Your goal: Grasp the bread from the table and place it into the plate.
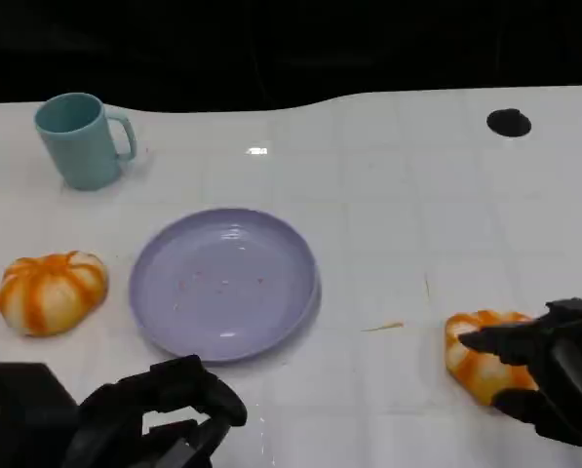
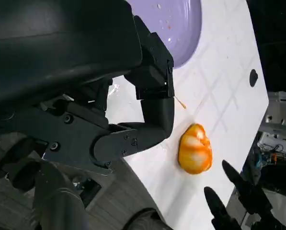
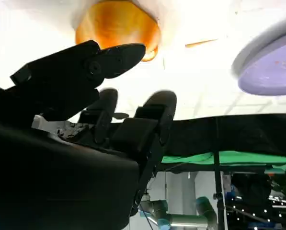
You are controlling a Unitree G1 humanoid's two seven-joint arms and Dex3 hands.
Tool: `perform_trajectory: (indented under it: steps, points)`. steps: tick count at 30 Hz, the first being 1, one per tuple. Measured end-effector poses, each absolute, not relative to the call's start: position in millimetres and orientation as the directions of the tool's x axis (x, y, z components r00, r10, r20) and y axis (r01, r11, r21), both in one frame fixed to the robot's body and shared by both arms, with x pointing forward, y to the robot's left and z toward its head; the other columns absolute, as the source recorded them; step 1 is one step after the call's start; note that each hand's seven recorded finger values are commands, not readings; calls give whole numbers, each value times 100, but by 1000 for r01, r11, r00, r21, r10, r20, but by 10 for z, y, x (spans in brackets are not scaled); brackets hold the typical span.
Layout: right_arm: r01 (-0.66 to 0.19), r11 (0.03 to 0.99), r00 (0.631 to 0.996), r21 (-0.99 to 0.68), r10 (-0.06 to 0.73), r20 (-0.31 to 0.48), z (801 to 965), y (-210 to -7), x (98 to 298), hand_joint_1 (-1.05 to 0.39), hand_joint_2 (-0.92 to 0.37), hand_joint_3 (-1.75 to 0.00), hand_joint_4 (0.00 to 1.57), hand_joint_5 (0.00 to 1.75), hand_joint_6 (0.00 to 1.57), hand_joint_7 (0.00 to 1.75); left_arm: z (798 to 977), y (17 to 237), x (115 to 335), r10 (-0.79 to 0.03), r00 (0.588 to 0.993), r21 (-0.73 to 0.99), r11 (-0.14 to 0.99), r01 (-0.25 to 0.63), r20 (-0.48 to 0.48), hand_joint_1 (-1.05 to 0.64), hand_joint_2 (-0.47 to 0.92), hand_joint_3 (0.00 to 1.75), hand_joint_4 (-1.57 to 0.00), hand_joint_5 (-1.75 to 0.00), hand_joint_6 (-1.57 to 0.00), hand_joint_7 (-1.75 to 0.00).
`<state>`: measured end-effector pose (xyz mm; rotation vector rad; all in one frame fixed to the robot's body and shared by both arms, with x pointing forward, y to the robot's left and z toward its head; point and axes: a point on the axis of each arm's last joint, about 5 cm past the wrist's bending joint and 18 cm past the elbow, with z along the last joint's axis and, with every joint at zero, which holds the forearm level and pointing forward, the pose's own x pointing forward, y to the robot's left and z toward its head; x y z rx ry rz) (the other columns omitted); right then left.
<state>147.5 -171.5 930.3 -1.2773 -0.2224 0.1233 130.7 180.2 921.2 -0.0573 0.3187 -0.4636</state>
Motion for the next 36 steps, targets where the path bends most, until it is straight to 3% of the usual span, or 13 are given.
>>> perform_trajectory:
  steps: [2, 6, 20, 30, 36]
  points:
    - [12, 279, 975, -960, 210, 73, 9328, -1715, 1470, -52, -85, -2, 25, 22, 41, 0, 9213, 1802, 1307, -449, 846, -126, 894, 431, -289, -37, 92, 55, -64, -175, -60, -142]
    - [-56, 258, 980, -965, 201, -3, 9350, -1709, 1473, -54, -85, -1, 20, 21, 35, 0, 9213, 1801, 1307, -449, 846, -127, 893, 431, -289, -37, 92, 54, -64, -175, -61, -141]
    - [-248, 208, 961, -946, 173, -214, 9212, -1639, 1695, -57, -92, -2, 23, 20, 37, 1, 9224, 1785, 1315, -450, 848, -131, 893, 431, -279, -36, 92, 55, -64, -175, -61, -142]
    - [-324, 160, 941, -933, 157, -300, 9043, -1598, 1908, -57, -92, -5, 21, 17, 37, 1, 9240, 1781, 1306, -451, 849, -132, 892, 432, -274, -34, 92, 57, -64, -175, -59, -143]
    - [-331, 150, 939, -932, 149, -309, 8945, -1552, 2049, -58, -92, -6, 23, 17, 38, 1, 9241, 1778, 1302, -451, 849, -134, 893, 431, -275, -35, 92, 56, -64, -175, -59, -143]
